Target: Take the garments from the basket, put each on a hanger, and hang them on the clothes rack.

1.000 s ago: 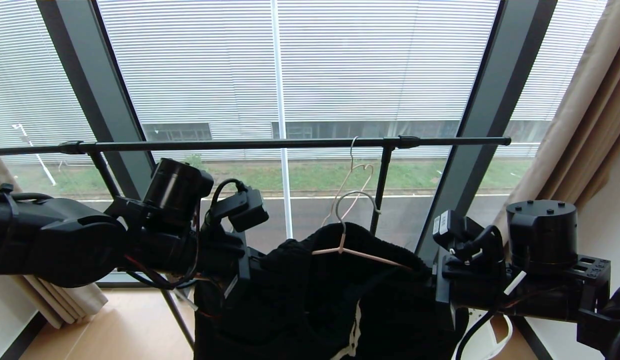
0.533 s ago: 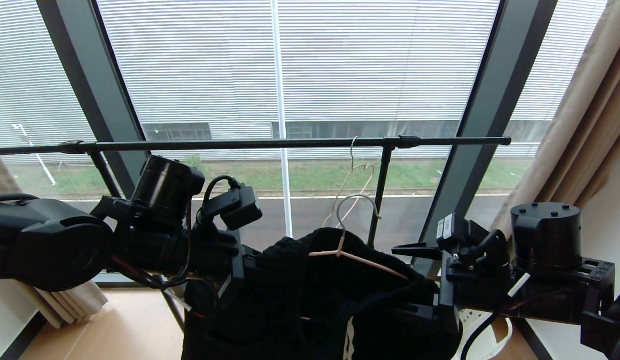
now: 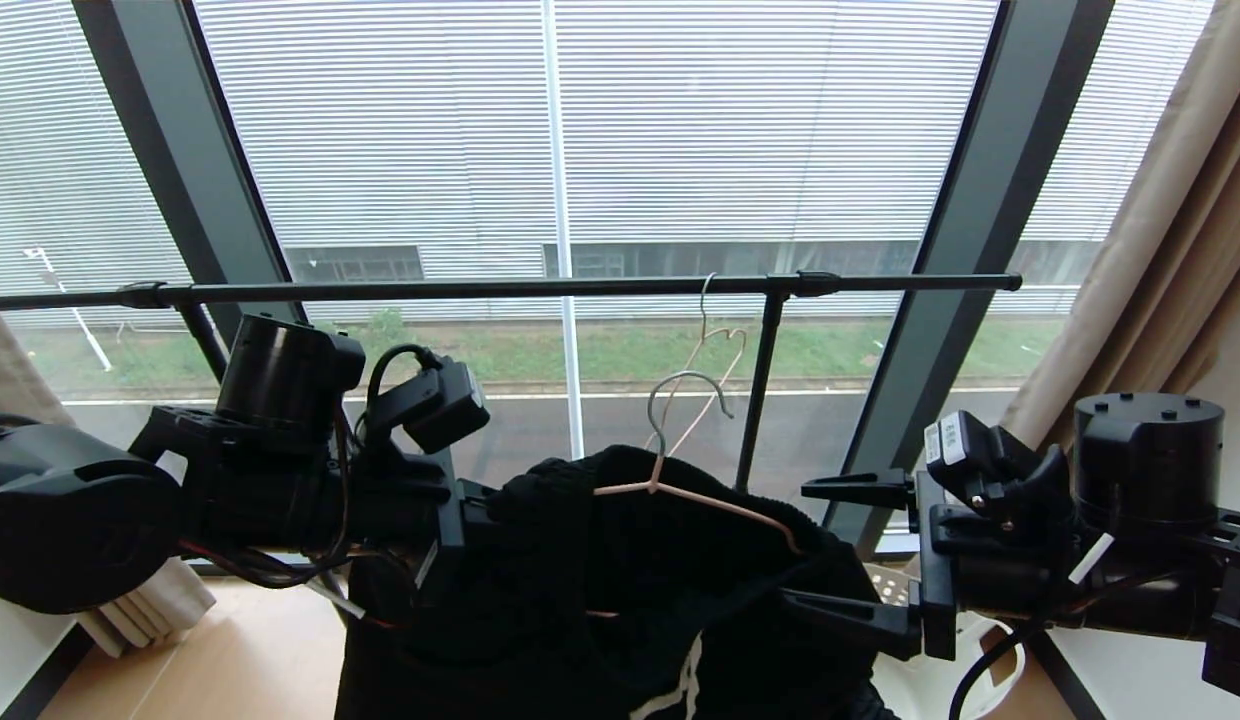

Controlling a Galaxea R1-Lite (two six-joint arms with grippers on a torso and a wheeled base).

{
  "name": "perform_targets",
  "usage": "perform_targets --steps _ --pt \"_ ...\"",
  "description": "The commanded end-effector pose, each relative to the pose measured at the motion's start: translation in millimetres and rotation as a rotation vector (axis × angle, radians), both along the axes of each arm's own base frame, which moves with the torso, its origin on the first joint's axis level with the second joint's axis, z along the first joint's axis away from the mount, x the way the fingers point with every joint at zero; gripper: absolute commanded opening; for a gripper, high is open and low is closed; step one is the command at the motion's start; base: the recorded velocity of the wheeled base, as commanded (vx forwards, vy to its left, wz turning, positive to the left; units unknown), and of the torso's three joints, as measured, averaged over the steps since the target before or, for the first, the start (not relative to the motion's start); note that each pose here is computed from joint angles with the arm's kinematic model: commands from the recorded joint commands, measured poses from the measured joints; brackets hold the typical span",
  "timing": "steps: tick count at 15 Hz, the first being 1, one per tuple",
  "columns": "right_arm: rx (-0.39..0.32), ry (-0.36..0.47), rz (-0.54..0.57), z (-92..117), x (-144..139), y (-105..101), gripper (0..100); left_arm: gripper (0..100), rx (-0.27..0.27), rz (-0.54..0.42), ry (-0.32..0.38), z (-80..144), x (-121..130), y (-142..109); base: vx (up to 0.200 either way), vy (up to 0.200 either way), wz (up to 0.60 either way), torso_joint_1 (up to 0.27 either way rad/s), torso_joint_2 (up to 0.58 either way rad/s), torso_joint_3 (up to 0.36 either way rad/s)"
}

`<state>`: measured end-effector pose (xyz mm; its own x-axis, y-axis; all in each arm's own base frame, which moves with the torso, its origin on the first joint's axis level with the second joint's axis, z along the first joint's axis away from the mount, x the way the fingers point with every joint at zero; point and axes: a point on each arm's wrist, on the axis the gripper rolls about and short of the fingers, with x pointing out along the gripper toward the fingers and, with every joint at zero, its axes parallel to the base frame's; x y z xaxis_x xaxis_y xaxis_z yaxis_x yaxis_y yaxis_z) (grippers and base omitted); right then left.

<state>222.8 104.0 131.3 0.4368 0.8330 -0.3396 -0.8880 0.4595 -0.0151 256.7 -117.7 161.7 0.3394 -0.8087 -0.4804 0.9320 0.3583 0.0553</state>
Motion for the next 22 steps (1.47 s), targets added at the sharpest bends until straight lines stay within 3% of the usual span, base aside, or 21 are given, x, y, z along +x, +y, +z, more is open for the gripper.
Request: perform_targets --steps 1,7,11,22 --pt "0.003 -0.006 -0.006 1.6 -0.4 -2.3 100 0 -0.013 0.014 -0.026 8.5 -5.1 6.0 0.0 0.0 0.0 0.0 0.0 0.0" --pt "0.024 -0.03 -0.004 5.2 3.4 -17.8 100 0 -0.055 0.096 -0.048 26.6 -16.3 26.3 0.0 0.0 0.0 0.0 0.0 0.0" --pt "-0.02 -0.085 0.053 -11.8 15.6 -35.3 100 0 -0.099 0.14 -0.041 37.8 -28.0 34.7 0.0 0.0 0.0 0.0 0.0 0.0" --pt "-0.051 0.017 0.056 -41.9 31.6 -30.4 100 0 -0.152 0.193 -0.066 55.2 -43.7 46.6 0.0 0.0 0.0 0.0 0.0 0.0"
